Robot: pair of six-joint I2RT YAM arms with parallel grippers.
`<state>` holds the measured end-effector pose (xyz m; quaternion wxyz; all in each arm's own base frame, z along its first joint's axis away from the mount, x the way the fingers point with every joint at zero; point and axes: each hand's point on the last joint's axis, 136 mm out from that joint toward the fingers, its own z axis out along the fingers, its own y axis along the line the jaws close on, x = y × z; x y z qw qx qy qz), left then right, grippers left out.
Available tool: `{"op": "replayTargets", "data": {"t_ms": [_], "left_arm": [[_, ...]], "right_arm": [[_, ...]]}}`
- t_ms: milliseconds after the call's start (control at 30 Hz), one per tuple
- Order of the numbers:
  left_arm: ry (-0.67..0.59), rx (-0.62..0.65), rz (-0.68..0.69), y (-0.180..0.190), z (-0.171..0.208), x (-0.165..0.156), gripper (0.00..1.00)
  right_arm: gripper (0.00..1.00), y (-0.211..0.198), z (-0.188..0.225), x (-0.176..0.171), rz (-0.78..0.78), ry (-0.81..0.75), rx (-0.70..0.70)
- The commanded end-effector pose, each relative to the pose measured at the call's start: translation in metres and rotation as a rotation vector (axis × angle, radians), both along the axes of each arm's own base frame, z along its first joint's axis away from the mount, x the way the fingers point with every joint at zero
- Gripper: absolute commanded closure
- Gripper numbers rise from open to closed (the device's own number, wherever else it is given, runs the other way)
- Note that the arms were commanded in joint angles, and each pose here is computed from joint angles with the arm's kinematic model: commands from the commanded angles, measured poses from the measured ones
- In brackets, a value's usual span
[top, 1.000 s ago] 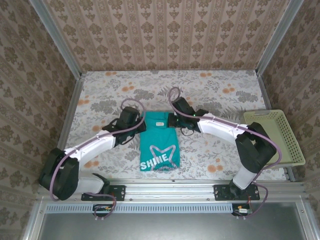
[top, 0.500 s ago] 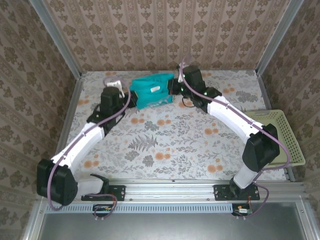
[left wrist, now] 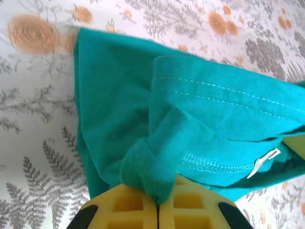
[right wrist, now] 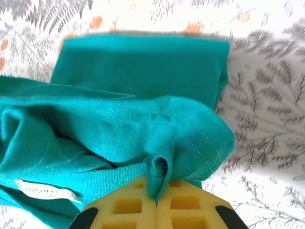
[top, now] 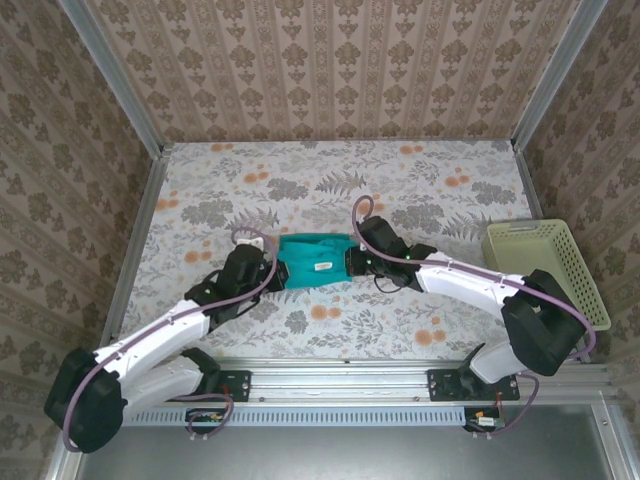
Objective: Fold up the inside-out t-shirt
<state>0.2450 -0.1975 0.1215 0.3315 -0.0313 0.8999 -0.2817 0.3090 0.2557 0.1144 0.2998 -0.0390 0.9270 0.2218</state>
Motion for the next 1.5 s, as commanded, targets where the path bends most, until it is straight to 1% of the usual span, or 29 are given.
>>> {"op": "replayTargets", "data": {"t_ms": [0, 100, 200, 333, 400, 467, 533, 600, 633, 767, 833, 900, 967, 1033, 1167, 1233, 1267, 1367, 1467], "left_arm": [[0.008, 0.072, 0.125, 0.016, 0.012, 0.023, 1.0], [0.09, 0.09, 0.212, 0.031, -0.006, 0.037, 1.0], [0.149, 0.126, 0.244, 0.037, -0.024, 0.052, 1.0], [0.211, 0.158, 0.237, 0.033, -0.043, 0.073, 0.98], [0.23, 0.18, 0.229, 0.032, -0.05, 0.08, 0.94], [0.245, 0.175, 0.195, 0.023, -0.056, 0.087, 0.91], [0.255, 0.174, 0.172, 0.018, -0.06, 0.091, 0.86], [0.257, 0.161, 0.146, 0.011, -0.062, 0.095, 0.79], [0.257, 0.155, 0.135, 0.009, -0.062, 0.096, 0.73], [0.247, 0.148, 0.119, 0.012, -0.053, 0.094, 0.5], [0.233, 0.151, 0.128, 0.02, -0.045, 0.088, 0.4], [0.204, 0.162, 0.135, 0.029, -0.035, 0.079, 0.31], [0.175, 0.18, 0.143, 0.039, -0.024, 0.068, 0.23], [0.158, 0.184, 0.145, 0.045, -0.019, 0.058, 0.19], [0.118, 0.179, 0.099, 0.033, -0.015, 0.042, 0.18], [0.101, 0.174, 0.068, 0.021, -0.014, 0.041, 0.2], [0.096, 0.166, 0.049, 0.014, -0.015, 0.042, 0.21], [0.122, 0.144, 0.017, -0.003, -0.028, 0.051, 0.29], [0.138, 0.151, -0.007, -0.013, -0.046, 0.064, 0.32]], "right_arm": [[1.0, -0.005, 0.017, 0.023, -0.073, -0.04, -0.054], [1.0, -0.004, 0.009, 0.037, -0.095, 0.008, -0.109], [1.0, 0.001, -0.006, 0.051, -0.1, 0.049, -0.149], [1.0, 0.001, -0.025, 0.072, -0.113, 0.072, -0.218], [1.0, 0.0, -0.032, 0.08, -0.119, 0.075, -0.244], [1.0, -0.003, -0.041, 0.087, -0.126, 0.079, -0.271], [1.0, -0.005, -0.045, 0.09, -0.129, 0.08, -0.287], [0.93, -0.01, -0.045, 0.091, -0.141, 0.077, -0.303], [0.88, -0.012, -0.043, 0.091, -0.144, 0.073, -0.31], [0.62, -0.02, -0.031, 0.085, -0.142, 0.053, -0.321], [0.52, -0.025, -0.022, 0.079, -0.141, 0.04, -0.33], [0.44, -0.029, -0.01, 0.072, -0.14, 0.013, -0.331], [0.39, -0.029, -0.001, 0.061, -0.125, -0.005, -0.317], [0.35, -0.022, 0.003, 0.049, -0.097, -0.013, -0.289], [0.34, -0.003, -0.001, 0.029, -0.05, -0.012, -0.247], [0.33, 0.008, -0.005, 0.025, -0.022, -0.02, -0.242], [0.34, 0.009, -0.009, 0.025, -0.032, -0.008, -0.248], [0.35, 0.002, -0.026, 0.03, -0.093, 0.027, -0.283], [0.38, -0.013, -0.046, 0.037, -0.15, 0.053, -0.301]]}}
